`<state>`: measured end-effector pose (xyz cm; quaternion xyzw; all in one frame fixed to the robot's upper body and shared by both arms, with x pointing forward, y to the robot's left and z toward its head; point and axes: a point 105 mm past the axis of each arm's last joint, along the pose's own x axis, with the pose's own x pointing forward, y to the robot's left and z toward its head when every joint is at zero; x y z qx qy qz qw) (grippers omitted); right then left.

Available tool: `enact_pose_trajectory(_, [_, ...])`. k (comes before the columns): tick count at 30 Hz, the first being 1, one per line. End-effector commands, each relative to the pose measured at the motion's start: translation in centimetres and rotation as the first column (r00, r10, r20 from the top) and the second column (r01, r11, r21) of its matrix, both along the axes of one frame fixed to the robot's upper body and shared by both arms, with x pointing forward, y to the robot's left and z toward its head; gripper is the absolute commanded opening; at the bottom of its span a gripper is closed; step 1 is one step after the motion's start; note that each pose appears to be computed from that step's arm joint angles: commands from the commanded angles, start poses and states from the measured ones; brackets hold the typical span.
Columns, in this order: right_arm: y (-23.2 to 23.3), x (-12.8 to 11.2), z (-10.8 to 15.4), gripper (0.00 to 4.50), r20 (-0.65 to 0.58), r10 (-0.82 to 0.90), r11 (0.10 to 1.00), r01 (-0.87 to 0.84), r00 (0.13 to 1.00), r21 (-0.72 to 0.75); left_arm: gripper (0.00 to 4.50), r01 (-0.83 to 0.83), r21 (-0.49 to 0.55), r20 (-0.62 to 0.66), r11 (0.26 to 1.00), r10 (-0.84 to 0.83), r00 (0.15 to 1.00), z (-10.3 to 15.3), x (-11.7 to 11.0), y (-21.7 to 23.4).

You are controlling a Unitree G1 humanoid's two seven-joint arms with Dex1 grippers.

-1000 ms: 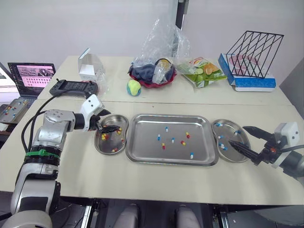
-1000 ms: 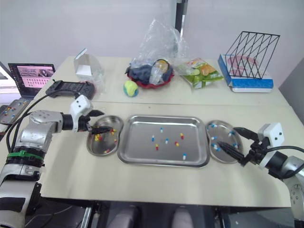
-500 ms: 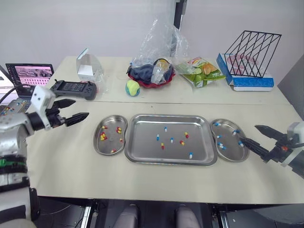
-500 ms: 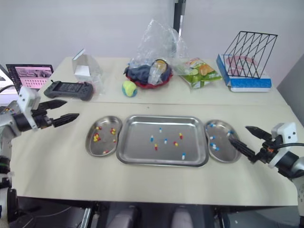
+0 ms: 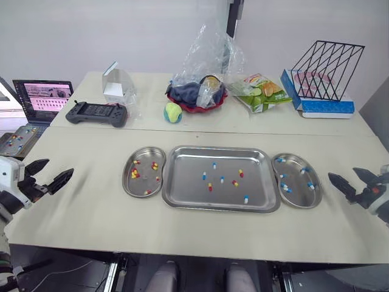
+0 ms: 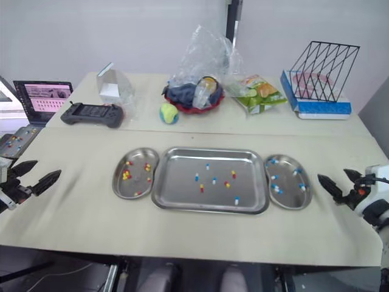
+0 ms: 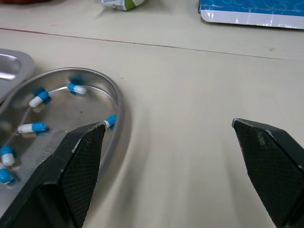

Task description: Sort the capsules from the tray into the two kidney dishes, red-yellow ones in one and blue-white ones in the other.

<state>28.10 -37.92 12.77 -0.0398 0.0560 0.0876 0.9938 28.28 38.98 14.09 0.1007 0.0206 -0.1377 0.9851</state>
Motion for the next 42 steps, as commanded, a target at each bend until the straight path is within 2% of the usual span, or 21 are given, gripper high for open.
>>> enact_pose_trajectory(1, [-0.3,0.2,1.4,4.50,0.054,-0.007,1.000,0.009,0.999,-0.029,4.48,-0.001,0.019,0.063,1.000,0.000,0.998,1.5,0.1,0.1])
enact_pose_trajectory(8, [-0.5,0.2,1.5,4.50,0.061,-0.023,0.999,0.025,0.998,-0.033,4.48,0.043,0.010,0.072,0.999,-0.043,0.996,2.1,0.9,-0.8])
enact_pose_trajectory(12, [-0.1,-0.1,2.8,4.50,0.129,0.009,0.997,0.000,0.992,-0.074,4.48,0.104,-0.034,0.100,0.994,-0.100,0.990,3.0,1.1,-1.6])
enact_pose_trajectory(22, [0.9,-0.1,3.3,4.50,0.118,0.074,0.994,-0.064,0.990,-0.086,4.48,0.321,0.030,0.114,0.946,-0.323,0.940,6.1,2.1,-6.4])
enact_pose_trajectory(25, [1.2,0.0,3.5,4.50,0.120,0.089,0.992,-0.078,0.989,-0.095,4.48,0.421,0.050,0.096,0.906,-0.424,0.901,6.8,2.1,-8.7])
enact_pose_trajectory(29, [3.3,-0.6,3.8,4.50,0.114,0.194,0.976,-0.180,0.974,-0.122,4.48,0.568,0.049,0.033,0.822,-0.569,0.822,7.1,1.5,-12.0])
enact_pose_trajectory(32, [4.3,-1.2,4.1,4.50,0.109,0.245,0.967,-0.234,0.963,-0.101,4.48,0.677,0.020,-0.009,0.736,-0.677,0.736,7.5,0.6,-14.7])
enact_pose_trajectory(35, [5.1,-1.8,4.5,4.50,0.099,0.278,0.959,-0.270,0.955,-0.089,4.48,0.758,0.046,-0.045,0.651,-0.756,0.653,7.9,-0.1,-17.1])
enact_pose_trajectory(39, [6.1,-2.4,4.7,4.50,0.080,0.313,0.948,-0.306,0.947,-0.088,4.48,0.769,0.106,-0.056,0.630,-0.768,0.638,7.9,0.0,-18.0])
enact_pose_trajectory(42, [8.0,-3.0,5.2,4.50,0.052,0.391,0.919,-0.386,0.919,-0.080,4.48,0.788,0.081,-0.067,0.610,-0.786,0.615,7.9,-0.3,-18.2])
